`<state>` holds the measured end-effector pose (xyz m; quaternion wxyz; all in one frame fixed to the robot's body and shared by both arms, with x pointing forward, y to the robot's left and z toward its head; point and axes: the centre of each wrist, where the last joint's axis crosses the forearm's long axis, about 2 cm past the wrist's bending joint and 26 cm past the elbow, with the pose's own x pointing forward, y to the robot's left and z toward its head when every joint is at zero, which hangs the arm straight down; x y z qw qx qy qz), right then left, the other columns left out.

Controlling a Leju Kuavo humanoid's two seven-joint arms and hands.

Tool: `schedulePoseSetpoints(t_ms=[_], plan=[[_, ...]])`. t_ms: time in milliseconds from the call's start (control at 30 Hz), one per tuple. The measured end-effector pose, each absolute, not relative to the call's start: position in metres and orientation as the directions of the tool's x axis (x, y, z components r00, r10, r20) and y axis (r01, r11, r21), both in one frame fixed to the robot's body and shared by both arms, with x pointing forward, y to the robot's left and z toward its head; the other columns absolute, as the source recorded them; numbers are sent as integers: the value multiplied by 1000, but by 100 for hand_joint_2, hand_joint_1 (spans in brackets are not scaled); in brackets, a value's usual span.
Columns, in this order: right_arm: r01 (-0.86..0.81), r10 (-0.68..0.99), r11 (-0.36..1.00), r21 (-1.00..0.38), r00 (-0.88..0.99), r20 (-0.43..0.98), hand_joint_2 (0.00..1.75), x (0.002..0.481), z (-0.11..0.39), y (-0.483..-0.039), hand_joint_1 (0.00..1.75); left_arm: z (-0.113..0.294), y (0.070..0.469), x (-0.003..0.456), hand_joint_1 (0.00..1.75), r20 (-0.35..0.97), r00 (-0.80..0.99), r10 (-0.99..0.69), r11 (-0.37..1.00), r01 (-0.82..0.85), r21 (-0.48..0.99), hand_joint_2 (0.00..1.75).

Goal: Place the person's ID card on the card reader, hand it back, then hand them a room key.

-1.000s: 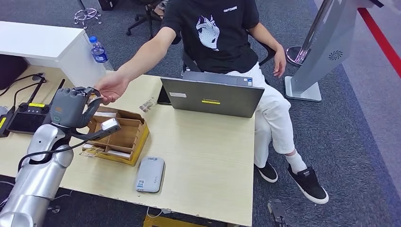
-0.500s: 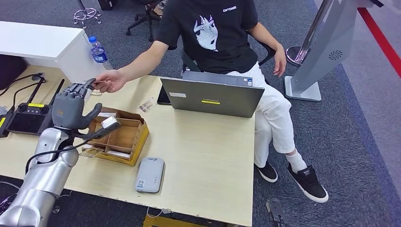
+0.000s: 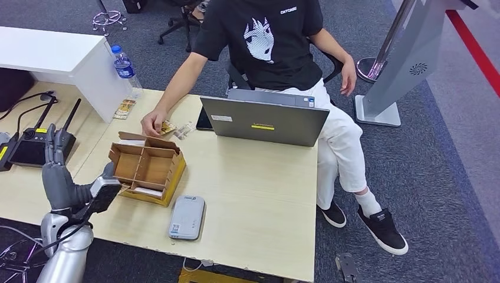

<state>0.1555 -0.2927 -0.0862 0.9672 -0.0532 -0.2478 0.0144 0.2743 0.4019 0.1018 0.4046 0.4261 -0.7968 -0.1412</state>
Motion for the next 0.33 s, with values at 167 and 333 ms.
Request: schedulePoseSetpoints(t_ms=[167, 333], plan=[[25, 25, 995, -98, 878, 478, 175, 147, -89, -295, 0, 83, 434, 253, 0, 744, -276, -609, 730, -561, 390, 175], [33, 16, 995, -93, 878, 479, 175, 144, -90, -296, 0, 62, 464, 236, 0, 909, -347, -229, 863, -504, 24, 175]])
